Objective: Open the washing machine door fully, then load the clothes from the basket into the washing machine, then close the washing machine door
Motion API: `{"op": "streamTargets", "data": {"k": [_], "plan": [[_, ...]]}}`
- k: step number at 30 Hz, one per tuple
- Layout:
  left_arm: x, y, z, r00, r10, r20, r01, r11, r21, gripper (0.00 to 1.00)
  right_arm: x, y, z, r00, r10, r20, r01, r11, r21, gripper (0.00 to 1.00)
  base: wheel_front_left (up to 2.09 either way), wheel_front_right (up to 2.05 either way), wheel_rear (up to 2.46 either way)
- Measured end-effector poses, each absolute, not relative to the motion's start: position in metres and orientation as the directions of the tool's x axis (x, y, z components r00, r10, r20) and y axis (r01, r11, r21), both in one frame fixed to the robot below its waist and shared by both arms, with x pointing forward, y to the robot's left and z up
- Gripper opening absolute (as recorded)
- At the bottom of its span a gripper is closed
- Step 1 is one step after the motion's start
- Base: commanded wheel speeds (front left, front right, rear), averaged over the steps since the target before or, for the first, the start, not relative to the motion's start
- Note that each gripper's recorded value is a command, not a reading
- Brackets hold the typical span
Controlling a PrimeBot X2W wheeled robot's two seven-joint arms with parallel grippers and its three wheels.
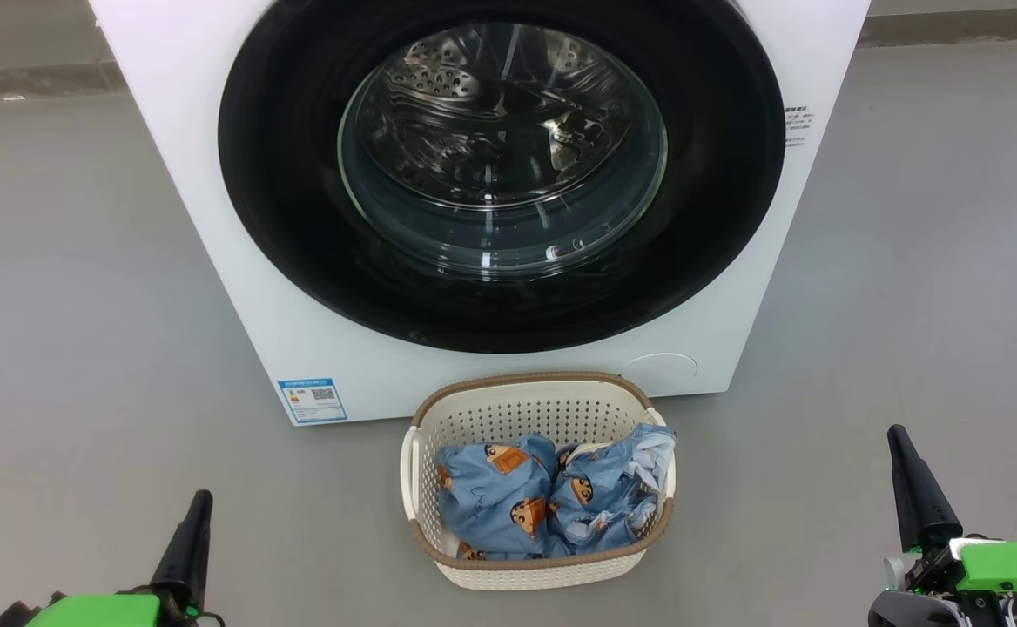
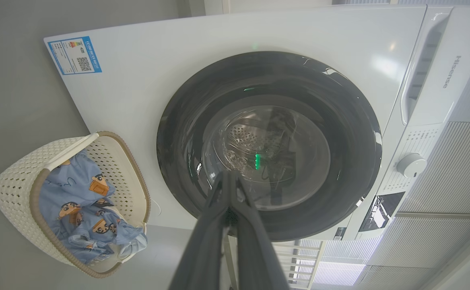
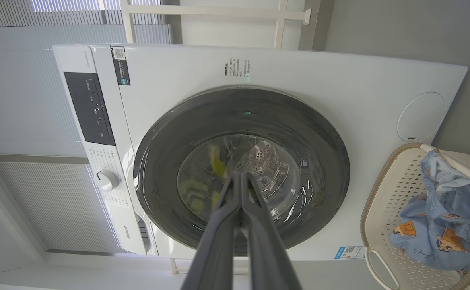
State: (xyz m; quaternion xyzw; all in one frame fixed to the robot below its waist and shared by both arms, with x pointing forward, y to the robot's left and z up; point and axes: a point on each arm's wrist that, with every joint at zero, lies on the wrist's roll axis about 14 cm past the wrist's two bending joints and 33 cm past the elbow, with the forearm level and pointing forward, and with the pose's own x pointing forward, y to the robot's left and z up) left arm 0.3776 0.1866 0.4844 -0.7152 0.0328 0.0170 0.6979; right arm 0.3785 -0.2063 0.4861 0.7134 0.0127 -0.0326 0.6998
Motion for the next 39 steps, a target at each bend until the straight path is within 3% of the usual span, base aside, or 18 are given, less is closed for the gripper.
{"op": "streamTargets", "data": {"k": [10,11,15,26,39], "plan": [[0.376,0.186,0.481,0.996,-0.024,-0.081,-0.082,-0.027,-0.996,0.00,0.377,-0.206,0.482,0.997,-0.027,-0.077,0.077,-0.022,0.997,0.00,0.00,0.00,0.00],[0.373,0.184,0.474,0.995,-0.024,-0.100,-0.101,-0.032,-0.994,1.00,0.374,-0.205,0.475,0.995,-0.026,-0.098,0.097,-0.026,0.995,1.00,0.00,0.00,0.00],[0.358,0.177,0.448,0.983,-0.029,-0.179,-0.181,-0.054,-0.982,1.00,0.360,-0.202,0.448,0.984,-0.026,-0.179,0.177,-0.041,0.983,1.00,0.00,0.00,0.00],[0.357,0.178,0.446,0.983,-0.010,-0.185,-0.185,-0.027,-0.982,1.00,0.360,-0.202,0.449,0.983,-0.041,-0.178,0.177,-0.031,0.984,1.00,0.00,0.00,0.00],[0.360,0.179,0.454,0.987,0.005,-0.161,-0.161,0.082,-0.984,1.00,0.362,-0.200,0.446,0.981,-0.038,-0.188,0.191,0.112,0.975,1.00,0.00,0.00,0.00]]}}
